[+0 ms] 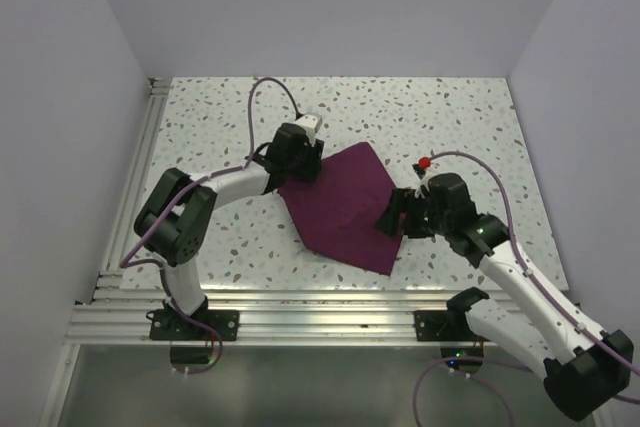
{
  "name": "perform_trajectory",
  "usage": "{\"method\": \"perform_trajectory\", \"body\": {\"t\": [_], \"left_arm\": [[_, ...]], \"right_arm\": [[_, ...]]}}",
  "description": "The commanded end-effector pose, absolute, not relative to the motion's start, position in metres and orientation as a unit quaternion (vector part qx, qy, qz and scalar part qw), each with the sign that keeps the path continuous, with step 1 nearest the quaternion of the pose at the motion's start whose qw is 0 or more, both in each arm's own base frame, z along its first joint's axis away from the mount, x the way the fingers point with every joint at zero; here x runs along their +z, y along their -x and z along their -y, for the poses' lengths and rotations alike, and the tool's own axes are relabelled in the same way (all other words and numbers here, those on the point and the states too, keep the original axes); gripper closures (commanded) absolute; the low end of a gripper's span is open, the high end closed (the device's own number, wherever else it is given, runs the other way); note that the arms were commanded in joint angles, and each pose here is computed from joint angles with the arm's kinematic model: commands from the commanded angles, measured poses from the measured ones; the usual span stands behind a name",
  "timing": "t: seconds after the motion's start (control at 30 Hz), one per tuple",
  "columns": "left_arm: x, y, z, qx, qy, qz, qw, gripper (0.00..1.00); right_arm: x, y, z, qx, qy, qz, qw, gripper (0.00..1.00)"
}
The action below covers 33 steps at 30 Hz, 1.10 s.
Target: Prepare the surgical pack
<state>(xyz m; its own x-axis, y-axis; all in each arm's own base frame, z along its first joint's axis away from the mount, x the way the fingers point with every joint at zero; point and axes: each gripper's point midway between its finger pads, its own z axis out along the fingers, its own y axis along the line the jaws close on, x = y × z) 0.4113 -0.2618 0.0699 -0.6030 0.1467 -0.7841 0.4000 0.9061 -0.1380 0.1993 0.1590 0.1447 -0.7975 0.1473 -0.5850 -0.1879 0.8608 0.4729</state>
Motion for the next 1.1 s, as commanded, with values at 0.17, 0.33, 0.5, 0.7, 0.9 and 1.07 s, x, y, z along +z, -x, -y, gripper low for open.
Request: {"method": "perform_trajectory", "body": {"t": [0.17, 0.33, 0.5, 0.7, 0.9, 1.07], "left_arm": [[0.052, -0.396, 0.268, -0.113, -0.184, -0.892, 0.397, 0.45], [0.041, -0.382, 0.261, -0.091, -0.172, -0.906, 0.376, 0.45], [0.038, -0.369, 0.254, -0.078, -0.146, -0.915, 0.367, 0.45], [0.044, -0.341, 0.253, -0.07, -0.139, -0.914, 0.375, 0.45], [0.051, -0.315, 0.25, -0.063, -0.108, -0.917, 0.378, 0.45], [0.073, -0.304, 0.236, -0.034, -0.057, -0.918, 0.39, 0.44]], "right_arm": [[0.12, -0.236, -0.172, 0.258, -0.049, -0.911, 0.317, 0.21], [0.087, -0.256, -0.167, 0.214, -0.084, -0.925, 0.304, 0.23], [0.063, -0.273, -0.166, 0.18, -0.104, -0.933, 0.293, 0.25], [0.037, -0.285, -0.143, 0.099, -0.144, -0.941, 0.29, 0.42], [0.02, -0.294, -0.131, 0.073, -0.162, -0.943, 0.282, 0.53], [0.015, -0.314, -0.124, 0.056, -0.166, -0.949, 0.264, 0.59]]}}
